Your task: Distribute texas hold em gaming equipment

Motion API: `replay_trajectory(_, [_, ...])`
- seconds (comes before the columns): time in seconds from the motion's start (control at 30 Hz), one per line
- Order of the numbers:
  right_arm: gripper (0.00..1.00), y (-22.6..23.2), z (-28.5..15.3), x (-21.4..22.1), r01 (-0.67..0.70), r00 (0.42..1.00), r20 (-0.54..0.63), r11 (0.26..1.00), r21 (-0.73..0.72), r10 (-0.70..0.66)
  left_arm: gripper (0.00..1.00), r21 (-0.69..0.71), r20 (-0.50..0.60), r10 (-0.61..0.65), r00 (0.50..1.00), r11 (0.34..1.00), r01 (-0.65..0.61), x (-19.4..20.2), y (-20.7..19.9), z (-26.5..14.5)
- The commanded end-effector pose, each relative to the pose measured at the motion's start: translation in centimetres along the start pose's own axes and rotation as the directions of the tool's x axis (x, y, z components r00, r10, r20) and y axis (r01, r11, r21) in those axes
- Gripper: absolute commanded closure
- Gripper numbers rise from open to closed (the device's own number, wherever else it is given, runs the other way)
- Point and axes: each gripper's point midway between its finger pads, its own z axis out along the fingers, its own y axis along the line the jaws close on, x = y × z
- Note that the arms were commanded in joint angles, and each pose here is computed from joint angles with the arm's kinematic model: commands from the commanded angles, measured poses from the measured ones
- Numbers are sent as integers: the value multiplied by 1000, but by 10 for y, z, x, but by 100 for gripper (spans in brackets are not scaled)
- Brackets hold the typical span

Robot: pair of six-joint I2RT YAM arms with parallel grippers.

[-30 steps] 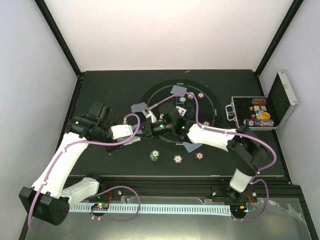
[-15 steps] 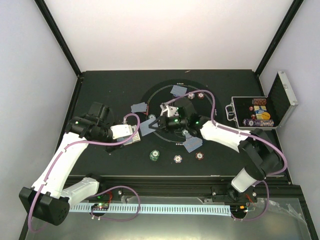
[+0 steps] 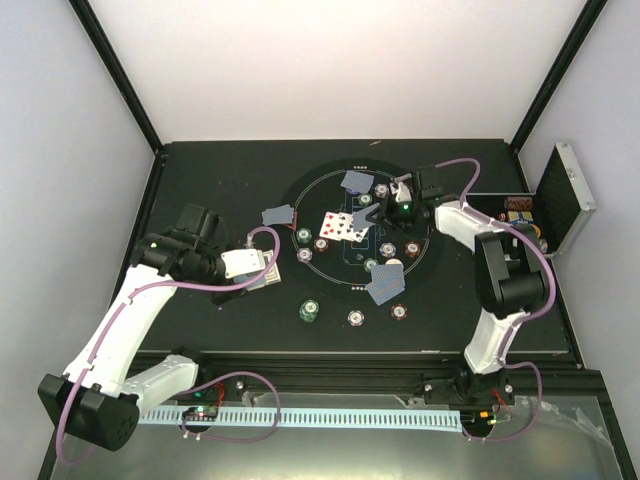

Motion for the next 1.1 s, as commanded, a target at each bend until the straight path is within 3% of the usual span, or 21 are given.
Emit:
replay_trajectory(0.0, [99, -41, 5, -15, -7, 1000, -26, 992, 124, 10, 98, -15, 16, 6, 1000, 1000, -6, -5, 3, -7])
replay_trajectory(0.2, [99, -79, 16, -33, -39, 998, -43, 975, 221, 49, 99, -20, 12, 11, 1000, 1000, -11, -4, 3, -7])
replay_trajectory(0.53, [97, -102, 17, -49, -50, 997, -40, 956, 288, 65, 98, -22, 5, 14, 1000, 1000, -14, -2, 3, -5])
replay_trajectory(0.8, [61, -117, -1, -50, -20, 998, -40, 904, 428, 41, 98, -18, 7, 14, 1000, 1000, -14, -2, 2, -7])
replay_trajectory(1.07, [42, -90, -45, -63, -1, 997, 72, 861, 508, -42, 98, -24, 15, 14, 1000, 1000, -14, -4, 1, -10])
